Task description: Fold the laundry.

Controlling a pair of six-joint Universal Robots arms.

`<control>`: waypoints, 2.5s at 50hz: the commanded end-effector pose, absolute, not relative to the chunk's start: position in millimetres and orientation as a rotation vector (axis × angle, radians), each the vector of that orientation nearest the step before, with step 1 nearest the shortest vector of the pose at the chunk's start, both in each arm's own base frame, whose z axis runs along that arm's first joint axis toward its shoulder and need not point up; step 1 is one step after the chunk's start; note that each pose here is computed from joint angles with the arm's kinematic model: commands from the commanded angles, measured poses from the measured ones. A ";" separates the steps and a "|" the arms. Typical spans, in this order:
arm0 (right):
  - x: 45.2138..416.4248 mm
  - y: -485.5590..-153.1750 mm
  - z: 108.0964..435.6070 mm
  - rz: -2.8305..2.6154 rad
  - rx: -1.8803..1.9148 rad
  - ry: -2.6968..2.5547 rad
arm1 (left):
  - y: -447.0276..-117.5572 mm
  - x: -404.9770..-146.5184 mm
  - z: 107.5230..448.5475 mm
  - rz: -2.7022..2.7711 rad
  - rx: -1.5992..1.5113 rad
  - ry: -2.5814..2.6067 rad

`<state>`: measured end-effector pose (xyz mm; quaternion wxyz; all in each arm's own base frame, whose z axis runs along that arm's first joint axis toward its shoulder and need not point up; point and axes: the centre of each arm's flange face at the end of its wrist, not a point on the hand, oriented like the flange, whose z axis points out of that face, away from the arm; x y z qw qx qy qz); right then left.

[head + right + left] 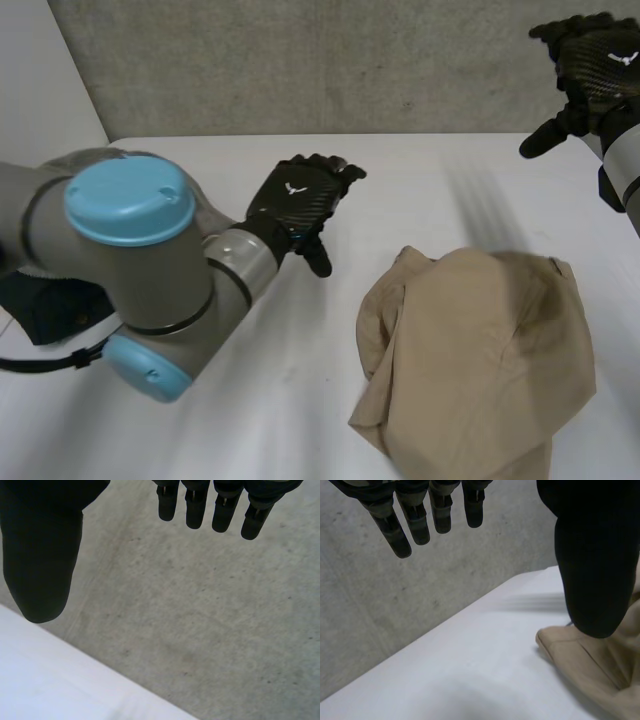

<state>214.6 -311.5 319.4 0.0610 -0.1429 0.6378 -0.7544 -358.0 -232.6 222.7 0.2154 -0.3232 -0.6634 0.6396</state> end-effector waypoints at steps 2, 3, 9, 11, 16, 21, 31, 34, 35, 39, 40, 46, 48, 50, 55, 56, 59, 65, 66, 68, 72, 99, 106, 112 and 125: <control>235.4 -290.4 303.0 -2.150 -0.687 1.998 | -243.1 -316.4 254.6 1.899 -0.784 -1.854; 239.3 -282.5 294.7 -2.099 -0.790 2.035 | -247.1 -310.7 256.3 1.915 -0.769 -1.865; 244.3 -257.1 254.6 -1.881 -1.062 2.170 | -289.2 -270.9 240.8 2.003 -0.738 -2.019; 244.6 -252.4 241.1 -1.843 -1.080 2.187 | -302.2 -262.6 229.8 2.023 -0.763 -2.064; 244.0 -249.0 221.5 -1.852 -1.087 2.184 | -356.5 -240.9 188.4 2.150 -0.863 -2.144; 243.2 -247.9 215.1 -1.882 -1.083 2.174 | -399.1 -231.3 157.3 2.284 -0.973 -2.141; 236.0 -248.9 216.1 -1.906 -1.036 2.209 | -451.5 -180.9 121.9 2.332 -1.116 -2.372; 233.6 -250.9 215.8 -1.909 -1.028 2.218 | -469.1 -149.2 136.1 2.455 -0.942 -2.446; 233.6 -251.0 215.8 -1.909 -1.028 2.218 | -476.3 -137.2 143.4 2.521 -0.871 -2.452; 234.2 -251.1 214.0 -1.903 -1.030 2.220 | -489.1 -120.4 155.1 2.628 -0.807 -2.425; 234.5 -250.7 214.4 -1.904 -1.032 2.218 | -491.2 -117.1 157.2 2.641 -0.802 -2.430; 234.2 -251.6 214.2 -1.909 -1.027 2.218 | -484.7 -121.3 159.3 2.610 -0.843 -2.443; 233.2 -253.0 215.2 -1.916 -1.019 2.219 | -476.1 -130.4 162.3 2.589 -0.866 -2.430; 230.8 -255.6 217.5 -1.927 -1.006 2.219 | -468.8 -137.4 164.1 2.573 -0.887 -2.418; 225.5 -264.2 227.6 -1.972 -0.978 2.210 | -448.1 -157.8 180.0 2.585 -0.946 -2.327; 224.4 -265.8 230.1 -1.983 -0.970 2.207 | -442.1 -162.3 186.1 2.602 -0.945 -2.298; 219.1 -271.0 241.4 -2.017 -0.956 2.196 | -433.4 -166.4 196.9 2.628 -0.939 -2.264; 206.1 -280.2 271.5 -2.059 -0.985 2.171 | -393.7 -187.6 230.6 2.639 -0.918 -2.149; 204.0 -281.5 274.8 -2.058 -1.004 2.172 | -387.0 -191.3 235.1 2.633 -0.913 -2.131; 199.8 -283.6 278.5 -2.040 -1.058 2.188 | -363.0 -206.6 248.1 2.591 -0.899 -2.061; 189.2 -286.6 276.5 -1.926 -1.246 2.261 | -316.4 -236.4 259.9 2.422 -0.905 -1.965; 185.1 -324.0 174.3 -1.752 -1.416 2.334 | -134.0 -376.9 145.5 1.489 -1.085 -1.909; 208.3 -318.7 179.3 -1.808 -1.425 2.218 | -155.4 -375.4 167.1 1.576 -0.982 -1.912; 231.7 -325.0 226.1 -2.016 -1.374 2.052 | -209.8 -364.9 233.8 1.839 -0.753 -1.820; 254.3 -305.8 360.5 -2.403 -0.572 1.605 | -296.5 -333.0 393.4 2.359 -0.442 -1.382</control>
